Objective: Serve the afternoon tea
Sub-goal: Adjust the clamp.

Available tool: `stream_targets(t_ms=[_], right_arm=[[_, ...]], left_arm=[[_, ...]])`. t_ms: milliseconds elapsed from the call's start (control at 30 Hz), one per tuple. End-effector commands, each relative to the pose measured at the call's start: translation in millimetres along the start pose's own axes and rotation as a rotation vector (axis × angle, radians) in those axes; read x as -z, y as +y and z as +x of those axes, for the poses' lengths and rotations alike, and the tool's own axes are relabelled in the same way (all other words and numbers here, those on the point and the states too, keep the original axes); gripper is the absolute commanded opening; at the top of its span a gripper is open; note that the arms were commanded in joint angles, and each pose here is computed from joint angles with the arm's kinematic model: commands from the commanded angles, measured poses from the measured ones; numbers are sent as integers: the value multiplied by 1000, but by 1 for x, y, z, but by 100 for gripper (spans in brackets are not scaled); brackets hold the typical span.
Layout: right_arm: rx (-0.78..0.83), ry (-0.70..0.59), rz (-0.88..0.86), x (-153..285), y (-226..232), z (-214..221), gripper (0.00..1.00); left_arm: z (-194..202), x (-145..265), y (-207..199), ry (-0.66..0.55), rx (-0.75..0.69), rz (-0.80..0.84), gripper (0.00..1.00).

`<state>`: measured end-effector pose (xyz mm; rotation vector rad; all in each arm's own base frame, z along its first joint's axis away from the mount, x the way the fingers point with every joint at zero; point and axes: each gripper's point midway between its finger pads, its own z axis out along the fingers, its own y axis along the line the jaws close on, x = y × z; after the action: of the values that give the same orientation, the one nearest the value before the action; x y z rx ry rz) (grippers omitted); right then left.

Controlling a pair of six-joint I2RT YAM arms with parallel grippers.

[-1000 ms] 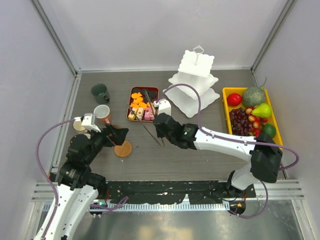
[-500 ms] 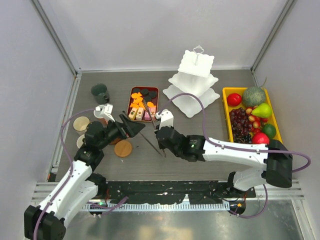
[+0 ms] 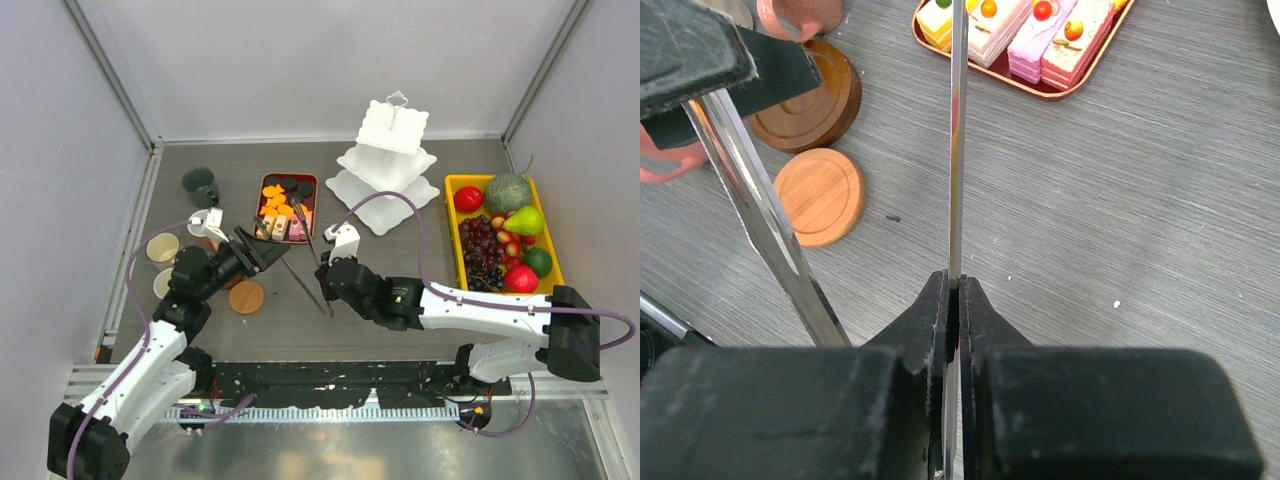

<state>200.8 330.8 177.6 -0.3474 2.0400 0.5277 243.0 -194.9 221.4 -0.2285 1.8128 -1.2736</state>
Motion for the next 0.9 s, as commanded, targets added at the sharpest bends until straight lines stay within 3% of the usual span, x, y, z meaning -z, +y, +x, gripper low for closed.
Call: stream_targets(t_ms=[0, 200, 400, 467, 533, 600, 733, 800, 867], right_arm=[[-105, -103, -48, 7, 14, -30, 5], [-123, -101, -70, 7, 18, -29, 5], [-138, -112, -97, 10, 19, -29, 5], [-149, -131, -117, 13, 21, -33, 12], [-148, -141, -123, 17, 19, -35, 21], [-146, -164, -139, 24, 18, -41, 35], [-121, -205, -187, 38, 17, -48, 76], [-88, -210, -215, 43, 18, -48, 92], [-44, -210, -249, 49, 23, -48, 96]], left_arm=[[-9, -2, -23, -37, 0, 88, 65], [-2, -4, -33, -17, 18, 120, 50], [-3, -2, -34, -31, 41, 119, 15], [-5, -1, -34, -43, 48, 115, 6], [-6, 0, -31, -56, 50, 100, 0], [-6, 2, -29, -65, 48, 93, 0], [-8, 2, -27, -80, 53, 85, 0], [-8, 2, -27, -82, 57, 82, 0], [-9, 2, -27, -86, 66, 80, 0]])
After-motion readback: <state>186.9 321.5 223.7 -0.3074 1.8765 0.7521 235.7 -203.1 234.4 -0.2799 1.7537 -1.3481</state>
